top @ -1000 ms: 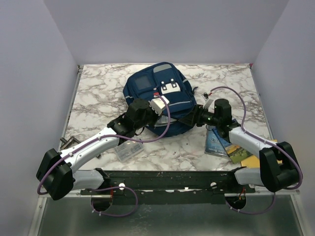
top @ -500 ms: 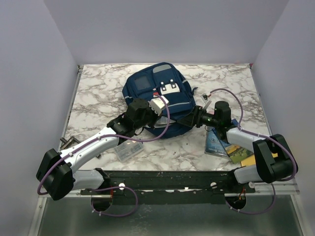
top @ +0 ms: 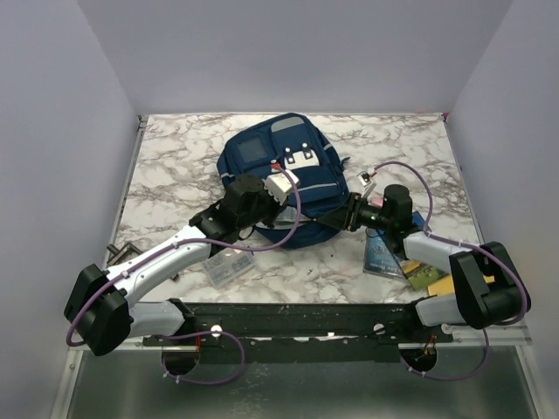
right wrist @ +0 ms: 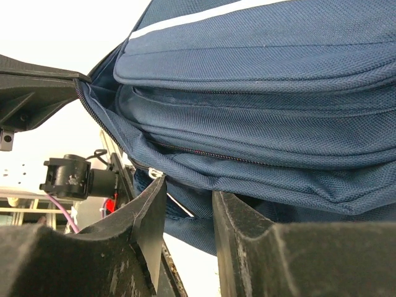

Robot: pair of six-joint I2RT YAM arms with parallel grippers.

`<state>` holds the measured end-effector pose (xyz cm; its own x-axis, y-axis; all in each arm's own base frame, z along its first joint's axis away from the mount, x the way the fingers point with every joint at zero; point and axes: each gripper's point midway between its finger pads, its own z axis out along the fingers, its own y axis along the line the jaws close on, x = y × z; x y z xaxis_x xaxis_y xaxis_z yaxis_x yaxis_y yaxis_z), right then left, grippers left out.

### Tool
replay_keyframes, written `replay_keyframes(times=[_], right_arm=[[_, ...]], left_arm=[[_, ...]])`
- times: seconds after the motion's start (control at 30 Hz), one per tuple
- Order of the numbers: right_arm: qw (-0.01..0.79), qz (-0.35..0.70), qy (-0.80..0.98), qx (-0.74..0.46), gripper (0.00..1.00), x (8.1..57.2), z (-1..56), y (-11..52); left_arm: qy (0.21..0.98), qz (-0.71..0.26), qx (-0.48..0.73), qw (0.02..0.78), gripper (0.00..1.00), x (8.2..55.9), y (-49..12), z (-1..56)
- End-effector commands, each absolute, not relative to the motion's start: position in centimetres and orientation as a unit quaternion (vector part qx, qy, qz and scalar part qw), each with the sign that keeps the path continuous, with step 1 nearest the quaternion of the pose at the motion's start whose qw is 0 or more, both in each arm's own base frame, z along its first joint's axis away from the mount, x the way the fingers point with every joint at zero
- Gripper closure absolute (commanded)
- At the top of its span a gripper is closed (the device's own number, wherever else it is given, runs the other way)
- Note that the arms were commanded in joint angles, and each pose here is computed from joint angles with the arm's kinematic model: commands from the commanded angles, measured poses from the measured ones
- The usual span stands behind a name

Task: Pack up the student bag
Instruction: Unzip the student bag at the center of the board.

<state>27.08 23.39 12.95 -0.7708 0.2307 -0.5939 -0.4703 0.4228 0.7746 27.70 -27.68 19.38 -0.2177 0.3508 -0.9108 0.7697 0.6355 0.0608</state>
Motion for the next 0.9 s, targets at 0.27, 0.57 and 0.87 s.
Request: replay_keyframes(times=[0.27, 0.57, 0.87], right_arm=[[0.324, 0.558, 0.749, -0.147, 0.66, 24.4, 14.2, 24.0], [0.330, 0.551, 0.751, -0.152, 0.64, 24.9, 14.2, 24.0], [0.336, 0.509, 0.779, -0.144, 0.62, 25.9, 12.9, 23.6]], left_arm=[[0.711, -0.255, 0.369, 0.541, 1.00, 28.0, -29.9, 23.6], [0.713, -0.256, 0.370, 0.537, 1.00, 28.0, -30.0, 23.3], [0.713, -0.257, 0.370, 0.536, 1.00, 28.0, -30.0, 23.3]])
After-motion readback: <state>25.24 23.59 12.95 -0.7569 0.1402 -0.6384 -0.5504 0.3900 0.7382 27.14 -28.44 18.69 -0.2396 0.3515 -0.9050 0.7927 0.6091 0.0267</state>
